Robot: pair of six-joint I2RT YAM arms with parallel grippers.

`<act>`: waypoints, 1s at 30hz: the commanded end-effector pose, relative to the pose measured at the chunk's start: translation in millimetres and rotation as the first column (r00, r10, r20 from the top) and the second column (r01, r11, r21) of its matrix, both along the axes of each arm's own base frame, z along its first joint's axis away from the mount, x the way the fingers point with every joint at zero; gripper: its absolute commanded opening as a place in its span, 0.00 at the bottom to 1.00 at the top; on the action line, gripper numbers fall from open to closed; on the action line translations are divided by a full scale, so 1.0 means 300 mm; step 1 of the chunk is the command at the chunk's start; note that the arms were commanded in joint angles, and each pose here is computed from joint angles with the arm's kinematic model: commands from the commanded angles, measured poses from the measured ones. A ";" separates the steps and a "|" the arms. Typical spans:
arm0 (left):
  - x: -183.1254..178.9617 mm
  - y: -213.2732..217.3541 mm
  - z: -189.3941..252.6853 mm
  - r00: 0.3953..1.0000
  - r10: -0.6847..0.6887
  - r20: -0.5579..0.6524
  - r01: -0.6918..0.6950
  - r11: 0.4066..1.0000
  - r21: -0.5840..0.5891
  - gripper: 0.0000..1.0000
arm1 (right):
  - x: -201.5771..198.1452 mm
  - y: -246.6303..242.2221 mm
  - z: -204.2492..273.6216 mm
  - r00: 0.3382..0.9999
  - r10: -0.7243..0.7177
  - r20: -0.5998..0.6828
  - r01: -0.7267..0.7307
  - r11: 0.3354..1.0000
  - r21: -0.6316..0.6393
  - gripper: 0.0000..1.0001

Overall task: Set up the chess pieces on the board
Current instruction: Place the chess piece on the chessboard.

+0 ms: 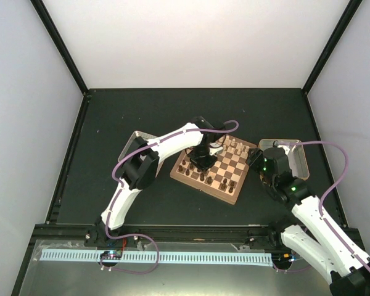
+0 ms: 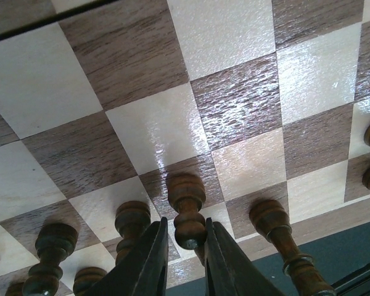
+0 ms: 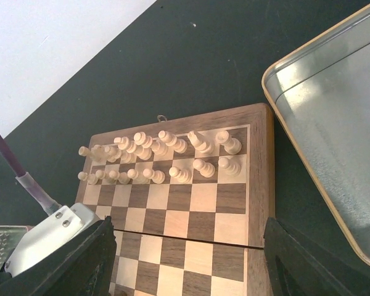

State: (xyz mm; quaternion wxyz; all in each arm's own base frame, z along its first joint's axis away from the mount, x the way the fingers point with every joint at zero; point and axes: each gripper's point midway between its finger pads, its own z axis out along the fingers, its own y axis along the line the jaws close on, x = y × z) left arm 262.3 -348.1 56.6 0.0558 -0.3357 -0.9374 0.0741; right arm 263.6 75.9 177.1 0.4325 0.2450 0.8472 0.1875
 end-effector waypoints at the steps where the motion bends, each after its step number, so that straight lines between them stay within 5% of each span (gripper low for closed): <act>1: -0.011 -0.020 0.016 1.000 -0.025 -0.006 0.025 1.000 -0.009 0.20 | 0.003 -0.017 -0.009 1.000 -0.024 0.005 0.024 1.000 -0.012 0.67; 11: -0.006 -0.042 0.091 0.999 -0.020 0.027 0.021 0.998 -0.065 0.28 | 0.002 -0.014 0.013 1.000 -0.021 0.016 0.021 1.000 0.003 0.67; 20: 0.051 -0.016 0.291 0.982 0.040 0.185 -0.010 0.987 -0.160 0.38 | -0.006 -0.010 0.052 0.999 -0.027 0.035 0.025 0.999 0.046 0.67; 30: 0.236 0.336 0.387 0.845 0.411 0.343 -0.333 0.905 -0.263 0.44 | -0.009 0.041 0.140 0.997 0.056 0.048 -0.059 0.995 0.079 0.68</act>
